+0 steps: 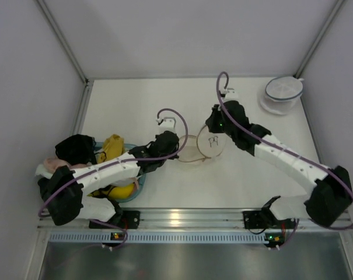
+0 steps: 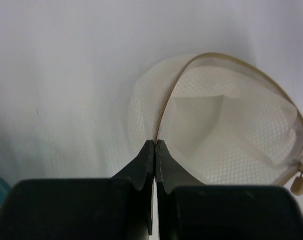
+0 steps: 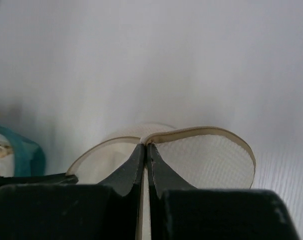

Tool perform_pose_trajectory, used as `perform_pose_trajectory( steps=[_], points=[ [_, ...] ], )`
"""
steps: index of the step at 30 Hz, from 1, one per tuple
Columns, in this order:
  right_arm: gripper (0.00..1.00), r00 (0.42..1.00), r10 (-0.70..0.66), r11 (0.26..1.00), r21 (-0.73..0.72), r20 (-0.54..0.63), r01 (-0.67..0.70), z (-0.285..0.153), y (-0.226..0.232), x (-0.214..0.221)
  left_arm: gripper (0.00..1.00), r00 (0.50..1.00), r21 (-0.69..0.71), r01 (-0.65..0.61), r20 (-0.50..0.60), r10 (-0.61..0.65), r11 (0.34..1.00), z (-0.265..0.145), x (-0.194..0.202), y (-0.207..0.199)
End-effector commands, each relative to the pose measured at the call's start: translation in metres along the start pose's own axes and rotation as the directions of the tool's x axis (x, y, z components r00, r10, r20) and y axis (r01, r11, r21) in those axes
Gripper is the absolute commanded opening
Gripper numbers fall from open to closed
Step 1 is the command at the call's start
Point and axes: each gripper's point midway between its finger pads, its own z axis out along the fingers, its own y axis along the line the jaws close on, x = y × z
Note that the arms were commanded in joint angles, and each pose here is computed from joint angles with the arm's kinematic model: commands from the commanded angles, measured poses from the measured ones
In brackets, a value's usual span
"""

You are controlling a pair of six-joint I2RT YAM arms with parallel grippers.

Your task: Place the bra in the laundry bag and zip it closed

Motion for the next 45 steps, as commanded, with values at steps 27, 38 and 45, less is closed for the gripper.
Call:
perform_pose_trajectory(
  steps=[27, 38, 45],
  points=[
    [0.81, 0.992, 0.124, 0.986, -0.107, -0.025, -0.126, -0.116, -0.049, 0.058, 0.0, 0.974, -0.085, 0.161, 0.172, -0.145, 0.983, -0.014, -0.048, -0.014],
    [0.63, 0.995, 0.092, 0.965, -0.241, -0.044, -0.101, -0.009, -0.015, 0.08, 0.0, 0.976, -0.104, 0.163, 0.165, -0.145, 0.981, -0.024, -0.041, -0.001],
    [0.62, 0.993, 0.015, 0.953, -0.298, -0.114, -0.049, 0.023, 0.016, 0.107, 0.0, 0.979, -0.126, 0.155, 0.151, -0.135, 0.98, -0.017, -0.035, 0.0]
  ],
)
